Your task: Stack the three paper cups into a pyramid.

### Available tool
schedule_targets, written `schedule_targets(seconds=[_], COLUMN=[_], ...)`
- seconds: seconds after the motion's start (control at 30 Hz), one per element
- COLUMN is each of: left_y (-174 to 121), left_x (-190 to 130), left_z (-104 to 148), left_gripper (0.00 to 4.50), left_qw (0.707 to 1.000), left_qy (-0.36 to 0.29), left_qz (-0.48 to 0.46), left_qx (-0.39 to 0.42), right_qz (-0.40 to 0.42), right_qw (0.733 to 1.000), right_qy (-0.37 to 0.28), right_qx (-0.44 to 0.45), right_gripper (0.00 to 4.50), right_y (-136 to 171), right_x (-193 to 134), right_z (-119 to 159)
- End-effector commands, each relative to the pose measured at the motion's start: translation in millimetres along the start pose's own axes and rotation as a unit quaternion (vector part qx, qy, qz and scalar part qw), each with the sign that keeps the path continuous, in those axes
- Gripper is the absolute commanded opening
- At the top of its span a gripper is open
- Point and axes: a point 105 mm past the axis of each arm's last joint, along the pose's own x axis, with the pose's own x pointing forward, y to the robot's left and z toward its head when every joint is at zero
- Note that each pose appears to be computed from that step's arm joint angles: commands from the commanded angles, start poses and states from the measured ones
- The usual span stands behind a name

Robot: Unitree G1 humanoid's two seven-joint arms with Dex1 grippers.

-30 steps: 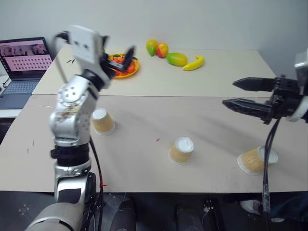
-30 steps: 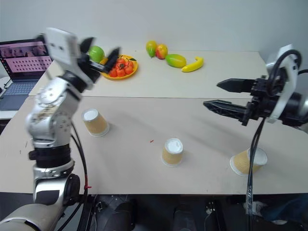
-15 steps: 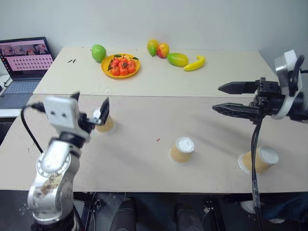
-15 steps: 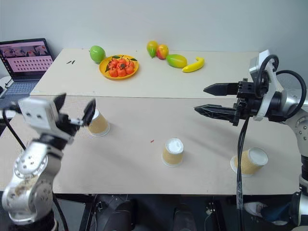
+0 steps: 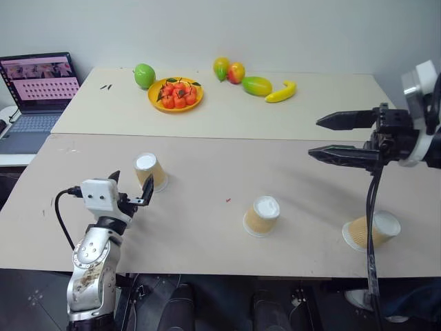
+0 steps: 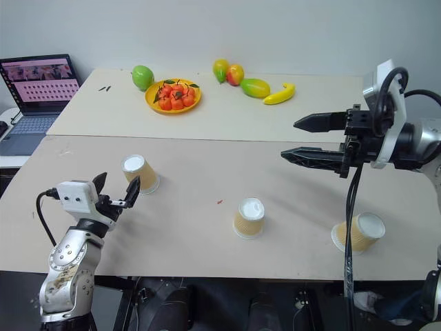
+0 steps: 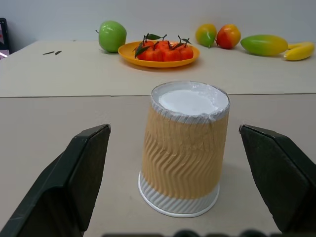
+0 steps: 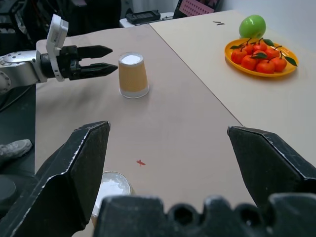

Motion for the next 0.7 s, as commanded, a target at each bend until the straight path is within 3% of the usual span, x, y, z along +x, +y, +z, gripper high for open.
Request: schedule_targets(seconds=[0.03,0.53,0.63,0.7], left_y=[-3,-10,-13,-15], left_x=[11,56,60,60], left_z=[7,20,15,14], left_gripper=[4.48,4.48,3.84,3.08], left_qw=[0.999,0.997,0.997,0.997], left_qy=[-0.025,-0.061,-0.056,-0.053], left_qz=[-0.017,-0.04,-0.043,-0.046], left_qx=[0.03,0.028,0.025,0.026], right_qz=[-0.013,-0.035,-0.038,-0.04], right_qw=[0.999,0.999,0.999,0.999], right_qy=[-0.013,-0.01,-0.009,-0.009], right_qx=[-0.032,-0.033,-0.033,-0.033], right_gripper=[4.5,4.5,4.5,4.5], right_y=[3,4,4,4], right_x=[-9,-17,-18,-19], right_z=[19,18,16,16])
